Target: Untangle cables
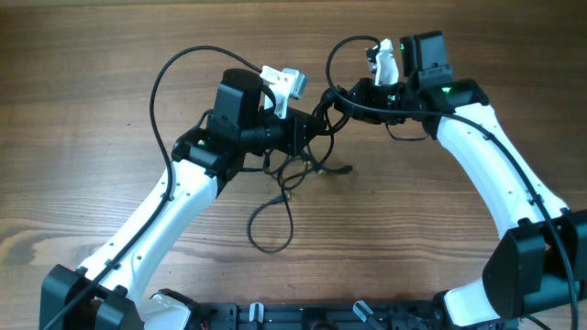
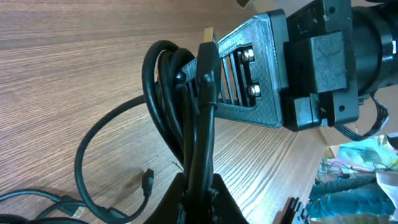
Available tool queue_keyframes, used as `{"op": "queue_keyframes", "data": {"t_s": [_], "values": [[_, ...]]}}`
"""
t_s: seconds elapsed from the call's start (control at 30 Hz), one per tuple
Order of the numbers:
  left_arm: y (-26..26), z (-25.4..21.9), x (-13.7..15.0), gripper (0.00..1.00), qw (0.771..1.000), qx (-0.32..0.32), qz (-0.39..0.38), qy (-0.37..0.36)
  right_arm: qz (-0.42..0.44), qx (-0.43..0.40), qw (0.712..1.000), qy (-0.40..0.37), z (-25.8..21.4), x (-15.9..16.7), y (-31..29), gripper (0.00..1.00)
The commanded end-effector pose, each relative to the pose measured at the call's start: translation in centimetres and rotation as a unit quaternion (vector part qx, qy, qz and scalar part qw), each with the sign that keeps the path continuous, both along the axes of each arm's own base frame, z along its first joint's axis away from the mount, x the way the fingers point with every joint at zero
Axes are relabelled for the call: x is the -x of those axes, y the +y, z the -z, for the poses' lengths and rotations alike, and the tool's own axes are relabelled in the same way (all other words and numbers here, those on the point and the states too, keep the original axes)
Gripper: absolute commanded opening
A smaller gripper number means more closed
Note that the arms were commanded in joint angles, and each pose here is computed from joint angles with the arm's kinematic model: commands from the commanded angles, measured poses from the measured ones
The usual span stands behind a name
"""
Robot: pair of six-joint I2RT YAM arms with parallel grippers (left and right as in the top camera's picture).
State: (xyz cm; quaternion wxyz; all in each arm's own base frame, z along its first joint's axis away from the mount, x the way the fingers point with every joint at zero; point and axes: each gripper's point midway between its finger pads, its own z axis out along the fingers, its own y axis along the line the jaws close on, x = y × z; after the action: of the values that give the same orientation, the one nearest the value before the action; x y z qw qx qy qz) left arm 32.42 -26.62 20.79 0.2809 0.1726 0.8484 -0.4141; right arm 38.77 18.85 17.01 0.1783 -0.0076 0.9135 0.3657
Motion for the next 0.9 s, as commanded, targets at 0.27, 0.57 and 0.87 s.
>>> {"op": "queue_keyframes", "data": {"t_s": [0.27, 0.57, 0.87], "values": [[-1.0, -10.0, 1.9, 0.04, 0.975, 0.183, 0.112, -0.057, 0.172, 0.152, 0.973, 0.025, 6.8, -5.0, -12.1, 0.12], [0.5, -8.7, 1.1, 0.04, 0.981, 0.179, 0.072, 0.004, 0.077, 0.021, 0.997, 0.005, 4.1, -4.6, -7.2, 0.66], [-1.0, -3.1, 3.4, 0.04, 0.995, 0.068, 0.065, 0.036, -0.008, -0.078, 0.994, -0.072, 0.1, -5.1, -4.3, 0.04]]}}
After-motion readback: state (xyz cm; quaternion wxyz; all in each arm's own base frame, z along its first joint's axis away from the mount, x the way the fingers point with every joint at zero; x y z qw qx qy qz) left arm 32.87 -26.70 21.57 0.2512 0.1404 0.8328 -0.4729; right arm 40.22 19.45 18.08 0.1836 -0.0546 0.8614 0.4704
